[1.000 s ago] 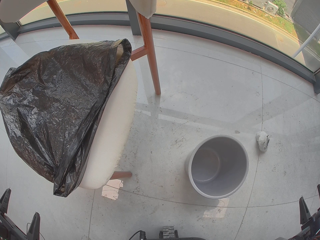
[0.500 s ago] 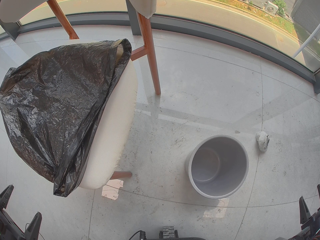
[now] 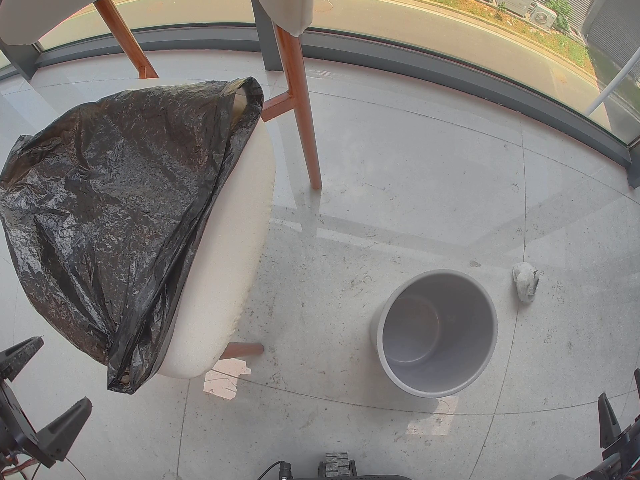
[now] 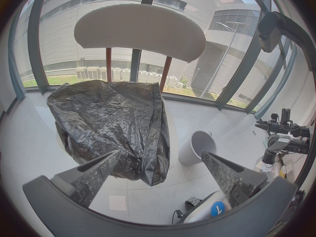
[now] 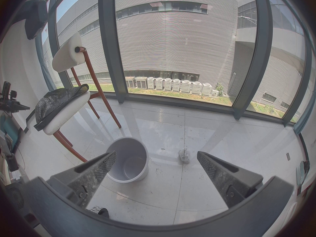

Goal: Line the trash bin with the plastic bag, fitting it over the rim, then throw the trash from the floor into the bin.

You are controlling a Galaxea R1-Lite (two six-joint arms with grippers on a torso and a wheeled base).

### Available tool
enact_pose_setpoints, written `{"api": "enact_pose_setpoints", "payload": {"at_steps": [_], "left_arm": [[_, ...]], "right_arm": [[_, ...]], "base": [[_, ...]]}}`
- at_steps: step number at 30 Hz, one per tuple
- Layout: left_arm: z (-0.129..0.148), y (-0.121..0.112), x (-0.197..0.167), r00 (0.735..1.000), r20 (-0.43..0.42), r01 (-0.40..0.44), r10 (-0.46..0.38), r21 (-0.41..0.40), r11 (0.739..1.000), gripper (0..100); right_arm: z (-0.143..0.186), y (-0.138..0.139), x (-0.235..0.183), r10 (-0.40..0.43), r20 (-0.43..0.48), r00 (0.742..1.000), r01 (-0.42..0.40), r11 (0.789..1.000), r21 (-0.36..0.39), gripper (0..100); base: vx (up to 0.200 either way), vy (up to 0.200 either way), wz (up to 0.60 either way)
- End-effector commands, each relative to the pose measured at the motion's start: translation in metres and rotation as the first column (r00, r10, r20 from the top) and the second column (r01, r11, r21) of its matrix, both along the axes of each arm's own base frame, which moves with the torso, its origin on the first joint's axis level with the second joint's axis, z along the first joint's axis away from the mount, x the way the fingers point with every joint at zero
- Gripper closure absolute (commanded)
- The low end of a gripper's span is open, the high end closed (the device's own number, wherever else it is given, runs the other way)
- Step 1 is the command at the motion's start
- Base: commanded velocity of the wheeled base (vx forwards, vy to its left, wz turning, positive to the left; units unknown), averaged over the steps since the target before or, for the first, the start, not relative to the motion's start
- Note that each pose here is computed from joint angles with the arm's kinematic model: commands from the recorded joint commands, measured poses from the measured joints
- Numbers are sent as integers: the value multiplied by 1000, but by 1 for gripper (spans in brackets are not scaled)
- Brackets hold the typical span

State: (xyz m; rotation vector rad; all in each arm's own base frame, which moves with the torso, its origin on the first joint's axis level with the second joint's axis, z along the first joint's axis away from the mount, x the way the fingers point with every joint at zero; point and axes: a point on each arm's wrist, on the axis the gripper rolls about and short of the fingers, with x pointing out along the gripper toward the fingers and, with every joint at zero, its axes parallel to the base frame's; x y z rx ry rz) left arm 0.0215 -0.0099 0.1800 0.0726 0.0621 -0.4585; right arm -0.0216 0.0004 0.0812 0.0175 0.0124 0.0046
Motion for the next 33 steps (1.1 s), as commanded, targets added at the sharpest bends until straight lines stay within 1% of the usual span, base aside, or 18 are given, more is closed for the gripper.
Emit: {"api": "enact_pose_setpoints", "payload": {"at_steps": [1, 5, 6, 7, 9, 12, 13, 15, 17, 19, 21, 24, 29, 33], "left_arm": [[27, -2, 41, 994, -98, 54, -54, -4, 999, 0], [41, -3, 66, 990, -132, 54, -53, 4, 999, 0], [41, -3, 66, 990, -132, 54, -53, 4, 999, 0], [46, -3, 79, 989, -143, 46, -42, 22, 999, 0], [50, -2, 89, 988, -149, 32, -26, 43, 999, 0], [52, -2, 98, 989, -150, 23, -13, 67, 998, 0], [54, -2, 107, 989, -148, 10, 6, 104, 995, 0], [56, -2, 115, 989, -147, 3, 17, 136, 991, 0], [56, -4, 123, 989, -151, 17, 7, 162, 987, 0], [59, -9, 130, 989, -148, 49, -22, 178, 983, 0], [61, -14, 136, 989, -149, 52, -23, 192, 980, 0], [66, -28, 146, 988, -149, 61, -30, 210, 976, 0], [71, -48, 157, 989, -148, 52, -17, 234, 971, 0], [74, -57, 160, 990, -140, 45, -10, 248, 968, 0]], "right_arm": [[-5, 0, 1, 0, -18, 1000, 0, 1000, 0, 0], [-5, 0, 1, 0, -20, 1000, 0, 1000, 0, 0], [-5, 0, 1, 0, -20, 1000, 0, 1000, 0, 0], [-5, 0, 1, 0, -20, 1000, 0, 1000, 0, 0], [-5, 0, 2, 0, -21, 1000, 0, 1000, 0, 0], [-5, 0, 2, 0, -21, 1000, 0, 1000, 0, 0], [-5, 0, 2, 0, -21, 1000, 0, 1000, 0, 0], [-5, 0, 2, 0, -21, 1000, 0, 1000, 0, 0], [-5, 0, 2, 0, -21, 1000, 0, 1000, 0, 0], [-5, 0, 2, 0, -21, 1000, 0, 1000, 0, 0], [-5, 0, 2, 0, -21, 1000, 0, 1000, 0, 0], [-5, 0, 2, 0, -21, 1000, 0, 1000, 0, 0], [-5, 0, 2, 0, -21, 1000, 0, 1000, 0, 0], [-5, 0, 2, 0, -21, 1000, 0, 1000, 0, 0]], "base": [[0, 0, 0], [0, 0, 0], [0, 0, 0], [0, 0, 0], [0, 0, 0], [0, 0, 0], [0, 0, 0], [0, 0, 0], [0, 0, 0], [0, 0, 0], [0, 0, 0], [0, 0, 0], [0, 0, 0], [0, 0, 0]]}}
